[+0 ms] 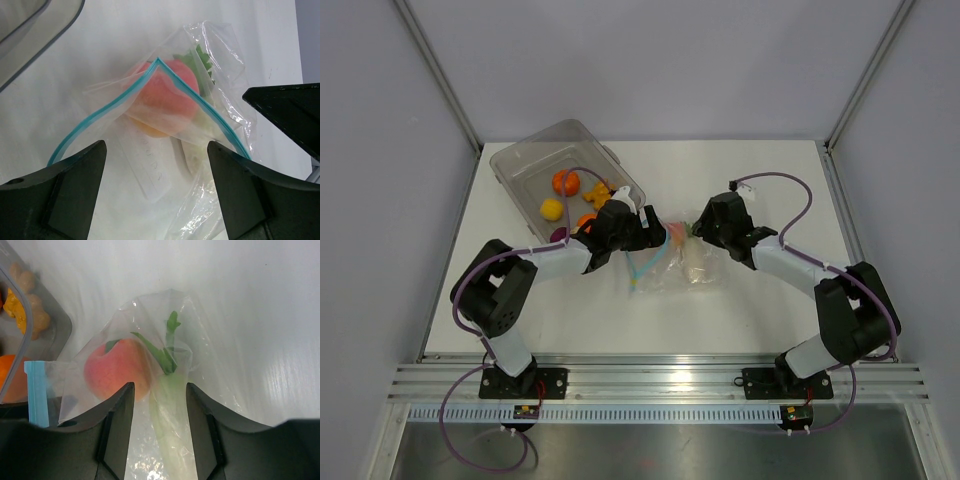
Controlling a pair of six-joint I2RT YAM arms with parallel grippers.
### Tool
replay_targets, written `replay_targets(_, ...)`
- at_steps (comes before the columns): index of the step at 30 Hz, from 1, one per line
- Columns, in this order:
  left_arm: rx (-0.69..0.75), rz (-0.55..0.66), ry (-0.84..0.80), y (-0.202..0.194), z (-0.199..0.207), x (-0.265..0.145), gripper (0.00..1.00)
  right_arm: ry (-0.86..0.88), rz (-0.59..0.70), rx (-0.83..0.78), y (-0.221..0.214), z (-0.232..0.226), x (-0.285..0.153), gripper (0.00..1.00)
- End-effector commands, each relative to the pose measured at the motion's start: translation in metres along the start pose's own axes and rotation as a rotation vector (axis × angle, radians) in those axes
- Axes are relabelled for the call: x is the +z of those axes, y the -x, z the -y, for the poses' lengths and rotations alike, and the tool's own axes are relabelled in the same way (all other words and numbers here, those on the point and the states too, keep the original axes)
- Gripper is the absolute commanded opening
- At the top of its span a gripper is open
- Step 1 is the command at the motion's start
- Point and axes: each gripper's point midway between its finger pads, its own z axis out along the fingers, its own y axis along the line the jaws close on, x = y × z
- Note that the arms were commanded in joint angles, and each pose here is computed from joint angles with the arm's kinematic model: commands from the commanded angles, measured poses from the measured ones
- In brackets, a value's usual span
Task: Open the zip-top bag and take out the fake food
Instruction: Pick up the fake fruit from the zipper food storage bag.
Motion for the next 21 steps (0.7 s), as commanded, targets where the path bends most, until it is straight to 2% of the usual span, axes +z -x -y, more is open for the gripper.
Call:
replay_targets(1, 0.006, 0.047, -0.055, 0.013, 0.013, 0.0, 0.85, 0.049, 0.106, -0.02, 0.033, -0.023, -0.009, 0.53)
replay_targets(10, 0.007, 0.053, -0.048, 0.015, 0.013, -0.004, 0.84, -0.008, 0.177, -0.057, 0.055, -0.019, -0.011, 0.52)
replay_targets(14, 0.005, 0.06, -0.055, 0.016, 0.014, -0.006, 0.84, 0.063, 0.231, -0.04, 0.065, -0.033, -0.014, 0.52)
replay_targets(21, 0.001, 0.057, -0.093, 0.012, 0.019, -0.008, 0.82, 0.132, 0.142, -0.068, 0.047, -0.049, 0.009, 0.53)
